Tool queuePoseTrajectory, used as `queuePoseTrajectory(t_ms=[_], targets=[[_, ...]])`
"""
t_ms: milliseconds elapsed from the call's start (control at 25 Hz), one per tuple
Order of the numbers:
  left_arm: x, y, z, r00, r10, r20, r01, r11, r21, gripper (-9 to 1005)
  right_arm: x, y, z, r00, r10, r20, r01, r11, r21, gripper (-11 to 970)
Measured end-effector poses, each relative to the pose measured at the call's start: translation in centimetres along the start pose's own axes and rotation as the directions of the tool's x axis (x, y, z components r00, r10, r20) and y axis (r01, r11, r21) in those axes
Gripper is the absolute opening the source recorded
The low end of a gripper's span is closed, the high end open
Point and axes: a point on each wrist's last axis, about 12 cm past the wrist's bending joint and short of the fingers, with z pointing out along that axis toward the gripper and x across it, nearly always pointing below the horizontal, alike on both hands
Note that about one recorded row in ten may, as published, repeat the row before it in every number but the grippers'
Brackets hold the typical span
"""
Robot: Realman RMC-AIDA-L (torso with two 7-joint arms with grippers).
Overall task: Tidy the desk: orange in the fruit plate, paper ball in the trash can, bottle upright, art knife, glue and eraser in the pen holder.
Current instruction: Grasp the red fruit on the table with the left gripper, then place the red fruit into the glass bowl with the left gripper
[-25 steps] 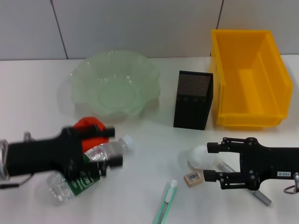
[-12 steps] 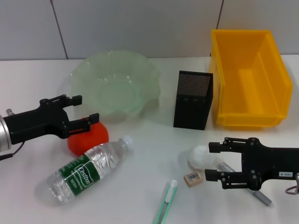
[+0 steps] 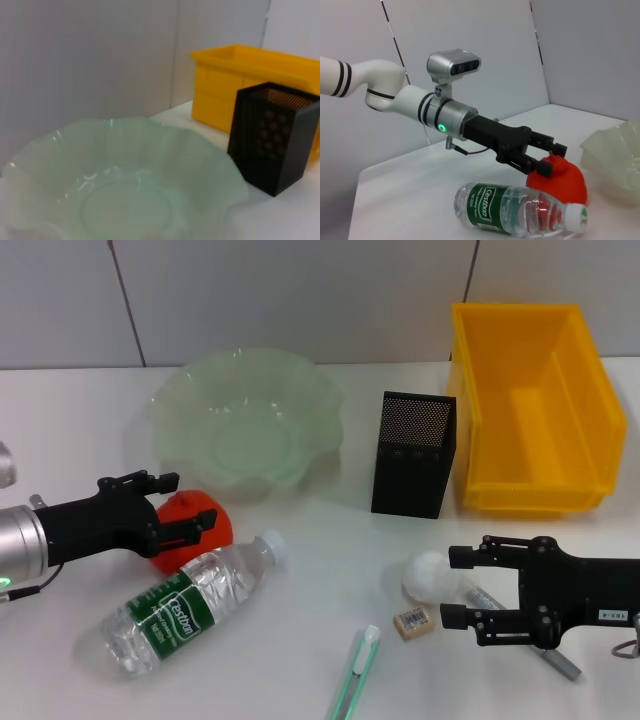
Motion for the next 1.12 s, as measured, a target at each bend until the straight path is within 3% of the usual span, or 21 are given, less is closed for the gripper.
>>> queuePoseTrajectory(t_ms=[360,440,640,920,1120], targets=[[0.1,0.1,0.5,1.0,0.001,-0.023,-0.002,1.0,-0.022,762,-0.1,-0.1,0.0,1.0,-0.003,0.003,0.003,1.0,0.002,765],[0.1,0.1,0.5,1.0,0.004,-0.025,-0.005,1.0,-0.021,547,-0.1,-0.1,0.0,1.0,-0.003,0.003,0.003,1.0,0.002,765],[0.1,0.1,0.6,1.0,0.009,-0.028,-0.009,1.0,-0.018,343,-0.2,-0.1,0.1,1.0,-0.002,0.005,0.002,1.0,-0.001,764],[0.0,0.2,0.4,0.999,0.016,-0.028,-0.016,1.0,-0.023,276,-0.1,-0.1,0.1,1.0,-0.001,0.004,0.001,1.0,0.0,764],[-0.4,1.0,-1.4,1.0,-0.002,-0.014,0.001,1.0,-0.028,230,-0.2,-0.2,0.2,1.0,-0.003,0.0,0.003,1.0,0.005,764]])
